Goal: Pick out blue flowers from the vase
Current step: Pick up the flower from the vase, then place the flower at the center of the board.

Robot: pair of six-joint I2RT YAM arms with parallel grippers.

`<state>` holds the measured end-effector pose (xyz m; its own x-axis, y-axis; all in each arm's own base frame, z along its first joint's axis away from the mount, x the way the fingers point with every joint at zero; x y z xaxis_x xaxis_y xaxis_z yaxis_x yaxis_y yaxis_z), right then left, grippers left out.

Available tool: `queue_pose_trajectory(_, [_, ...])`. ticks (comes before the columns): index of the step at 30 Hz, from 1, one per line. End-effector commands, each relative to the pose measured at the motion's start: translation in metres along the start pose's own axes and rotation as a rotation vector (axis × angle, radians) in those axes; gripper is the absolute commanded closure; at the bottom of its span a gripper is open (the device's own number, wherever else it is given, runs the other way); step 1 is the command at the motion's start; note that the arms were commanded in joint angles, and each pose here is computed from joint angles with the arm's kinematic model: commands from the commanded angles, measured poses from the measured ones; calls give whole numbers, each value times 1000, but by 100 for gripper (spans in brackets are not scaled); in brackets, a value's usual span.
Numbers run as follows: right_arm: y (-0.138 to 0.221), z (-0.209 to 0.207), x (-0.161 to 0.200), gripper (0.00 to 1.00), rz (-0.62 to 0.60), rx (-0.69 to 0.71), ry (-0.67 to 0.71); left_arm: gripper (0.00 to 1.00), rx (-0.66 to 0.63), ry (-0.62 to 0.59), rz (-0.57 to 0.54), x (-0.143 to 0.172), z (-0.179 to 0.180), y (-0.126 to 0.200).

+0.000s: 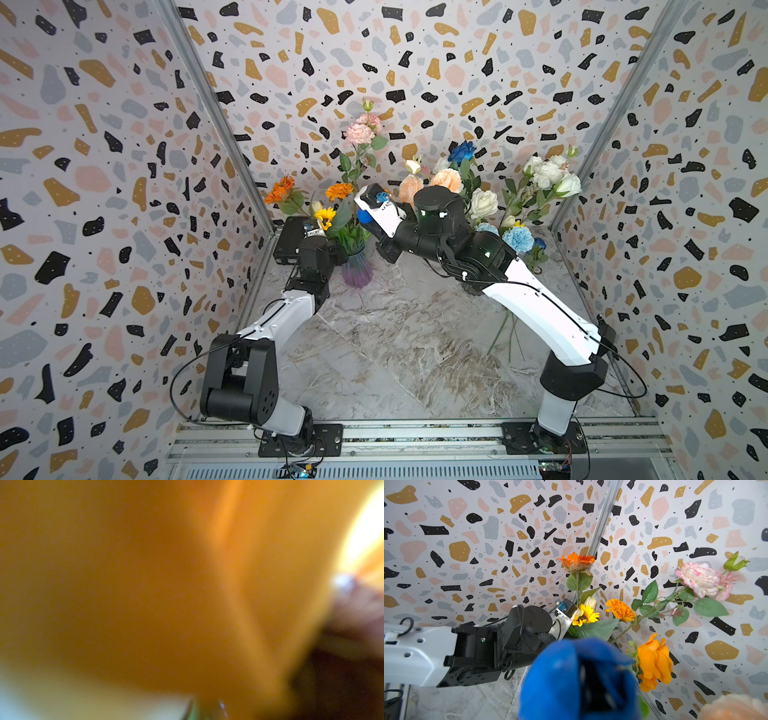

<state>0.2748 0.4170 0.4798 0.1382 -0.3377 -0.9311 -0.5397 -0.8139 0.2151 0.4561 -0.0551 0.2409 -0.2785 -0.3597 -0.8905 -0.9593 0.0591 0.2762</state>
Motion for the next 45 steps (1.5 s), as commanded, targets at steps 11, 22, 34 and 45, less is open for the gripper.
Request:
queue_pose_trajectory(11, [54,-16,15,100,8,134,-4,61,-42,-102,131,35,10,9])
queue_pose_trajectory(22, [88,-29,51,100,96,267,-17,52,31,-109,91,17,-10,18])
queue_pose_trajectory(34, [133,-44,120,100,295,385,-183,49,59,-127,40,-4,-24,39])
queue_pose_trajectory(45, [191,-43,175,100,468,467,-453,48,113,-144,-12,-19,-45,79])
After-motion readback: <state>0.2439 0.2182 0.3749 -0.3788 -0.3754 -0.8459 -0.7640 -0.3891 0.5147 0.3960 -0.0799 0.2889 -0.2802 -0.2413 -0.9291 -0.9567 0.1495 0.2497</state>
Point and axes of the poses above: each gripper's point midway between its finger pads, its own y axis back along the fingers, its own z axis along the line the jaws close on, x = y × z, the point moved 2 cm from there along y, back along the fingers, and after that the axes turned 2 degrees about y, right-handed, at the moved point
